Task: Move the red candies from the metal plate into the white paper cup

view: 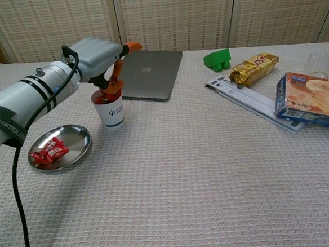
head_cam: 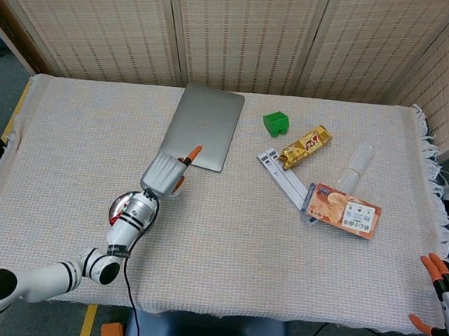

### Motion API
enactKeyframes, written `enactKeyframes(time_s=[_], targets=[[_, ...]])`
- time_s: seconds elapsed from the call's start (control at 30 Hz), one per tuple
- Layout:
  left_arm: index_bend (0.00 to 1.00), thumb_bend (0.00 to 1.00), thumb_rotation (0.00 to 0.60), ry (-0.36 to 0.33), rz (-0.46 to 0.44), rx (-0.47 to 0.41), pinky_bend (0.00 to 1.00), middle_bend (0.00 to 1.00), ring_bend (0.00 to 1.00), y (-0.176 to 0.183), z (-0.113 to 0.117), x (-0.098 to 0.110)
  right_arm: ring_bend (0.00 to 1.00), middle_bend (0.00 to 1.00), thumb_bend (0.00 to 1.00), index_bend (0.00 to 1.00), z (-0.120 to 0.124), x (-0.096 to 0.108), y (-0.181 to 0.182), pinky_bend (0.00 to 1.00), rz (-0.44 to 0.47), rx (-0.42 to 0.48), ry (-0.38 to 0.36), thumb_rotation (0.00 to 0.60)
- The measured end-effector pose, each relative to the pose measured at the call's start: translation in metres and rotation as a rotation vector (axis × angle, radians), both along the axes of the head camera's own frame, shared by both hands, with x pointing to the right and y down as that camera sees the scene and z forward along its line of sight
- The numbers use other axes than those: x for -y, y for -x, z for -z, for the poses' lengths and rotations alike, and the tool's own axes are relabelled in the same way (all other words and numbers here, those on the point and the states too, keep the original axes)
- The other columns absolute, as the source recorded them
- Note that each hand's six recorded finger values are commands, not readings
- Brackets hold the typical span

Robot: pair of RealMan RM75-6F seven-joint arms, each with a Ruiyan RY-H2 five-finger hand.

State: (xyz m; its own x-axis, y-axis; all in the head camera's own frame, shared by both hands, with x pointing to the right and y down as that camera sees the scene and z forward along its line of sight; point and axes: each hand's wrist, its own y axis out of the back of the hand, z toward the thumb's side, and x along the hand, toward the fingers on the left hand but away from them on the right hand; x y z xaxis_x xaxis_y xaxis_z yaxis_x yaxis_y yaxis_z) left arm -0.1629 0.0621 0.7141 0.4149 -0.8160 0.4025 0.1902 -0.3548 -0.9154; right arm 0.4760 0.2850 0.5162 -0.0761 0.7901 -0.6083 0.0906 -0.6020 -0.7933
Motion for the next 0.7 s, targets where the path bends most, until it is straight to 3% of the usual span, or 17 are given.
enactKeyframes(time_s=[0.23, 0.43, 0.63, 0.7], targets=[[0.00, 0.45, 0.600, 0.000, -0.014, 0.011, 1.00, 0.45, 0.59, -0.002, -0.012, -0.002, 0.00, 0.00, 0.06, 0.00, 0.000, 0.001, -0.001, 0.00, -0.003, 0.000, 0.002, 0.600], [0.00, 0.42, 0.600, -0.003, -0.009, -0.014, 0.99, 0.38, 0.51, -0.001, -0.007, -0.002, 0.00, 0.00, 0.06, 0.00, 0.000, 0.001, -0.001, 0.00, -0.002, 0.000, 0.001, 0.600], [0.00, 0.39, 0.600, -0.010, -0.006, -0.084, 0.86, 0.29, 0.38, -0.003, 0.012, -0.006, 0.00, 0.00, 0.06, 0.00, 0.000, 0.000, 0.001, 0.00, 0.004, 0.003, -0.003, 0.600], [0.00, 0.39, 0.600, -0.008, -0.003, -0.114, 0.77, 0.25, 0.32, -0.002, 0.021, -0.008, 0.00, 0.00, 0.06, 0.00, 0.001, 0.000, 0.002, 0.00, 0.008, 0.007, -0.007, 0.600]])
